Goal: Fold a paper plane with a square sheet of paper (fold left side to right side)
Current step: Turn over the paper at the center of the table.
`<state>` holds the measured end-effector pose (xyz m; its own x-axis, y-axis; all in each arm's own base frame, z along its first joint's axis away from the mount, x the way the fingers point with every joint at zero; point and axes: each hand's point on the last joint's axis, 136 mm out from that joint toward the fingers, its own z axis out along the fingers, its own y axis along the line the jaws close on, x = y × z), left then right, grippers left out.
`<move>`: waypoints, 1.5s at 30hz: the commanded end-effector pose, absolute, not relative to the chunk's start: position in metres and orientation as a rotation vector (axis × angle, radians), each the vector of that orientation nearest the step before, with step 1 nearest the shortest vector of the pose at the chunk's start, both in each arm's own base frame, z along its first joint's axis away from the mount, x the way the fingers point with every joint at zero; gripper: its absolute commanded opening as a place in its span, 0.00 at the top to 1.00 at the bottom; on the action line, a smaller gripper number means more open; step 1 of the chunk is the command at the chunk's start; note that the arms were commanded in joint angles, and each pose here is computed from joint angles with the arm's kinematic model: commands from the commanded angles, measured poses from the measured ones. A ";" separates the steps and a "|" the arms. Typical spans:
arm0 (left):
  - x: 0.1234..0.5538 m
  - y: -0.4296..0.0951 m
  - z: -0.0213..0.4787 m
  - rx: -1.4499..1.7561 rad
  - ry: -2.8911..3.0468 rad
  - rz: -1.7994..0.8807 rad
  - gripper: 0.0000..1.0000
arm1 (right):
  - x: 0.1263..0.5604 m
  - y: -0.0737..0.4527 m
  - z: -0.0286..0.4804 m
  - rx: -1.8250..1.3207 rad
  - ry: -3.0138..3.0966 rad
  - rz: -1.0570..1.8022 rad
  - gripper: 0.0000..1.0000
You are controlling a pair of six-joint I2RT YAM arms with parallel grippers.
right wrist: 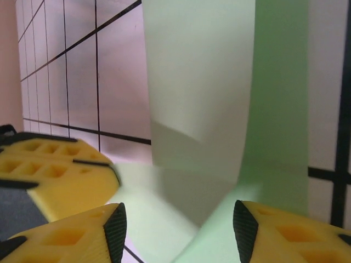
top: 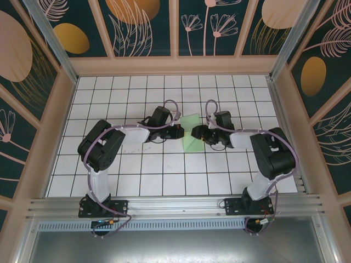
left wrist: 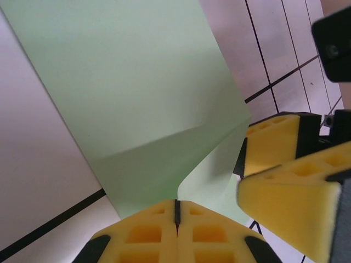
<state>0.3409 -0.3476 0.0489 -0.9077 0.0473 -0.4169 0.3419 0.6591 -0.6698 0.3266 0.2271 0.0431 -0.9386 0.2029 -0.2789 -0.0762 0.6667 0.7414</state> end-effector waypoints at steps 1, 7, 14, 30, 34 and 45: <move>0.343 -0.345 0.064 0.314 2.472 -1.104 0.97 | 0.336 0.242 0.049 0.058 2.508 1.218 0.50; 0.347 -0.339 0.081 0.296 2.436 -1.065 0.82 | 0.340 0.245 0.058 0.015 2.468 1.225 0.81; 0.343 -0.313 0.163 0.221 2.202 -1.245 0.31 | 0.348 0.229 0.114 -0.063 2.275 1.253 0.97; 0.291 -0.306 0.315 0.377 1.722 -1.650 0.02 | 0.296 0.224 0.333 -0.466 1.641 1.470 0.98; 0.284 -0.309 0.323 0.417 1.681 -1.711 0.01 | 0.281 0.239 0.351 -0.531 1.581 1.527 0.98; 0.273 -0.316 0.329 0.475 1.644 -1.763 0.03 | 0.259 0.269 0.369 -0.622 1.507 1.623 0.98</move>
<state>0.2816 -0.3141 0.3171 -0.7299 -0.2267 -0.6448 0.6470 0.0751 -0.7588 0.2670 0.2645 0.3438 -0.5975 0.2126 -0.7732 -0.7717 0.1097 0.6265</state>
